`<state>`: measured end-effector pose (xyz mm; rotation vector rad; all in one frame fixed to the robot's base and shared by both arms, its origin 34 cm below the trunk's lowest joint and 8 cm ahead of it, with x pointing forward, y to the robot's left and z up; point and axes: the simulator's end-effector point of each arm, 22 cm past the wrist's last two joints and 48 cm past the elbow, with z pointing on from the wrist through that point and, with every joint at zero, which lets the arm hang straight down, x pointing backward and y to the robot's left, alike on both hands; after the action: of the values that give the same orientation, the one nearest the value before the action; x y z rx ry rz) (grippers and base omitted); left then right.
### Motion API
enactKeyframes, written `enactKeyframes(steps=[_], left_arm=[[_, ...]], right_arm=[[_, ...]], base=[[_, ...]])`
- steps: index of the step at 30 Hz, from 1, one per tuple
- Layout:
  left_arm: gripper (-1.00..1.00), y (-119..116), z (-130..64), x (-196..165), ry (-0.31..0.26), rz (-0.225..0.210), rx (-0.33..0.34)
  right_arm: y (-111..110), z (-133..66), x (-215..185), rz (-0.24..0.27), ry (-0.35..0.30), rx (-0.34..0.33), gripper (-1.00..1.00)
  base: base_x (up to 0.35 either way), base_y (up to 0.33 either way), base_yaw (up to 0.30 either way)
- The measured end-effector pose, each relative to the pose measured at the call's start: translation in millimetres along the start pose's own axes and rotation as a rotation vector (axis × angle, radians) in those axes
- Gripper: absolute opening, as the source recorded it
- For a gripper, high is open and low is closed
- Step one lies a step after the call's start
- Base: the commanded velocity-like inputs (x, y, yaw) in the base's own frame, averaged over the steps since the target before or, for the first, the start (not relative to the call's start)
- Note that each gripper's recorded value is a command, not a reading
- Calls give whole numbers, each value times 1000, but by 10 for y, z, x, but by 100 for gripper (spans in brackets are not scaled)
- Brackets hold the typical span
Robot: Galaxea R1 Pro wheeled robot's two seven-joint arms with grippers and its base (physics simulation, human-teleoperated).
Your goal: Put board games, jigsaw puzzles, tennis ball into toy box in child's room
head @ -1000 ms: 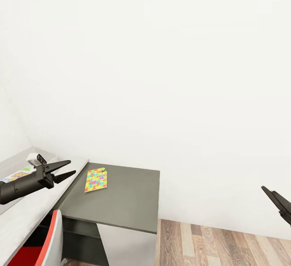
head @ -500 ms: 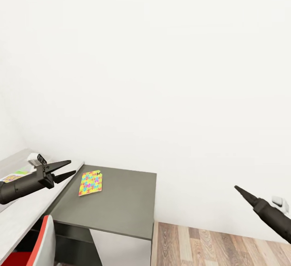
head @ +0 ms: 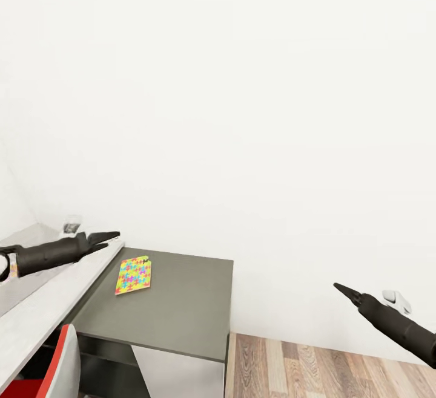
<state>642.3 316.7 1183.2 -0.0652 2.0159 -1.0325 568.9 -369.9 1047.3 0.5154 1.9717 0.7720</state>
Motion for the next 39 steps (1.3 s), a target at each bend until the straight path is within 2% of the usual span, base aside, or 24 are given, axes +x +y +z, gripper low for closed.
enactKeyframes(steps=[2, 4, 5, 6, 8, 9, 12, 13, 15, 16, 18, 19, 20, 22, 25, 29, 39], left_arm=[[100, 101, 115, -117, -8, 38, -85], [100, 264, 260, -321, -25, 71, -207], [100, 361, 342, -404, -28, 78, -268], [100, 410, 391, -434, -27, 77, -298], [100, 616, 604, -502, -8, 54, -404], [100, 672, 656, -514, -1, 46, -432], [100, 1066, 913, -466, 69, -23, -596], [100, 1116, 953, -448, 83, -30, -620], [100, 1278, 1104, -416, 108, -33, -711], [100, 1359, 1165, -413, 104, -14, -760], [100, 1428, 1229, -402, 94, 22, -811], [100, 1495, 1309, -404, 76, 95, -874], [100, 1511, 1347, -420, 68, 153, -908], [100, 1509, 1391, -456, 63, 232, -932], [100, 1425, 1521, -438, 71, 271, -877], [100, 1381, 1596, -378, 90, 279, -838], [100, 1398, 1656, -321, 102, 282, -828]], right_arm=[[-19, 22, 24, -5, 8, 17, 100], [-86, 40, 42, -10, 14, 53, 100], [-122, 45, 49, -12, 17, 73, 100], [-137, 47, 53, -13, 18, 81, 100], [-173, 60, 68, -16, 22, 102, 100], [-174, 63, 73, -18, 23, 105, 100], [-166, 87, 98, -24, 29, 109, 100], [-164, 89, 101, -24, 30, 109, 100], [-162, 95, 109, -25, 32, 109, 100], [-157, 96, 110, -25, 32, 107, 100], [-149, 98, 115, -25, 33, 103, 100], [-146, 100, 118, -25, 33, 102, 100], [-142, 100, 117, -25, 33, 101, 100], [-137, 98, 114, -26, 32, 99, 100], [-134, 97, 111, -26, 31, 99, 100], [-138, 97, 117, -25, 31, 100, 100], [-131, 153, 186, -32, 51, 102, 100]], base=[[0, 0, 0], [0, 0, 0], [0, 0, 0], [0, 0, 0], [0, 0, 0], [0, 0, 0], [0, 0, 0], [0, 0, 0], [0, 0, 0], [0, 0, 0], [0, 0, 0], [0, 0, 0], [0, 0, 0], [0, 0, 0], [15, 0, 0], [175, -1, 62], [161, -12, 231]])
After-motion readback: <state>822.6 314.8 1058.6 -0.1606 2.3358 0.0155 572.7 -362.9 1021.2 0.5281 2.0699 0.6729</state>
